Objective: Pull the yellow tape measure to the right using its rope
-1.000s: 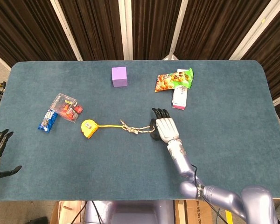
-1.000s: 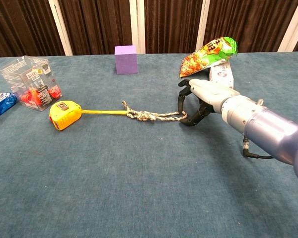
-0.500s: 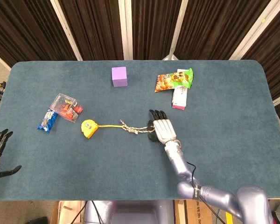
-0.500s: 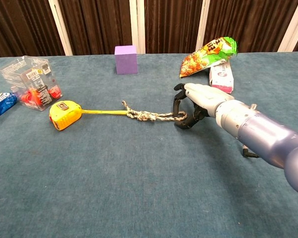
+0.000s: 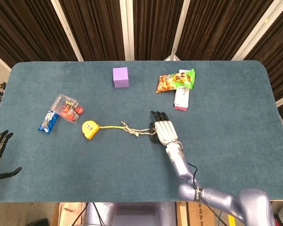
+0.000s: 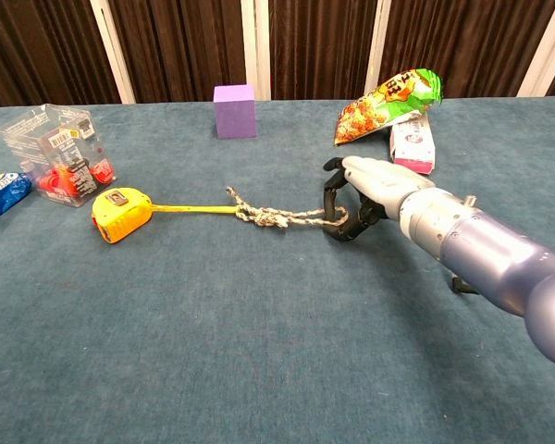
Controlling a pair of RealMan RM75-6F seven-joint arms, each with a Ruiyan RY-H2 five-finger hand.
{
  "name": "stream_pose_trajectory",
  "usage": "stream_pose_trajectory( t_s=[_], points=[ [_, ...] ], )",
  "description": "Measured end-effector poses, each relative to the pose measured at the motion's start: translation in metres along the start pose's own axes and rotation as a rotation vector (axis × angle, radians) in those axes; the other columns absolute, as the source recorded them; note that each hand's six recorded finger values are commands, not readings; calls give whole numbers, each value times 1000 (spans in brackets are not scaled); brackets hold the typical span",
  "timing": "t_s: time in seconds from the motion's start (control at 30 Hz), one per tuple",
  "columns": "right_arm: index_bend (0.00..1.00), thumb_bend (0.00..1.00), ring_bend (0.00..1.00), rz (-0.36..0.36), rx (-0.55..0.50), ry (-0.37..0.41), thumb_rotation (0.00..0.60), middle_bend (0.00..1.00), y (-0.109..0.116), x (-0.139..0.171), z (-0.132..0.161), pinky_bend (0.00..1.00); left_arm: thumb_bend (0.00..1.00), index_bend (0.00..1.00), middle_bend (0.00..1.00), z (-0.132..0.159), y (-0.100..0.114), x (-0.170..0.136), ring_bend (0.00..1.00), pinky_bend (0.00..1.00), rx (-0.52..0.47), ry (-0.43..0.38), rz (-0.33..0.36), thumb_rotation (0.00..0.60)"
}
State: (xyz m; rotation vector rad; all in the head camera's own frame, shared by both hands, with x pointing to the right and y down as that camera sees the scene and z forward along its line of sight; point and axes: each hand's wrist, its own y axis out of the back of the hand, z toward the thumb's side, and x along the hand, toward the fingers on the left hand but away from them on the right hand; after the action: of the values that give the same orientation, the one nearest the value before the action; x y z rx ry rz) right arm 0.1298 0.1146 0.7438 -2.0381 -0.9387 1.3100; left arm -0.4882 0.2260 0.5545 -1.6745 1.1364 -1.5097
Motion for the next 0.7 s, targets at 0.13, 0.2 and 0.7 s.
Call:
stream_pose_trajectory(
  t_s=[0.13, 0.2, 0.7],
  points=[
    [635, 433, 0, -12, -4, 5, 600, 102, 7, 2, 1, 0, 0, 0, 0, 0, 0, 0, 0, 0, 1, -2, -1, 600],
    [635, 433, 0, -20, -4, 7, 600, 102, 12, 3, 1, 0, 0, 0, 0, 0, 0, 0, 0, 0, 1, -2, -2, 600],
    [634, 435, 0, -89, 1, -5, 600, 102, 69, 25, -19, 0, 0, 0, 0, 3, 0, -2, 0, 0, 9, -9, 0, 600]
  ],
)
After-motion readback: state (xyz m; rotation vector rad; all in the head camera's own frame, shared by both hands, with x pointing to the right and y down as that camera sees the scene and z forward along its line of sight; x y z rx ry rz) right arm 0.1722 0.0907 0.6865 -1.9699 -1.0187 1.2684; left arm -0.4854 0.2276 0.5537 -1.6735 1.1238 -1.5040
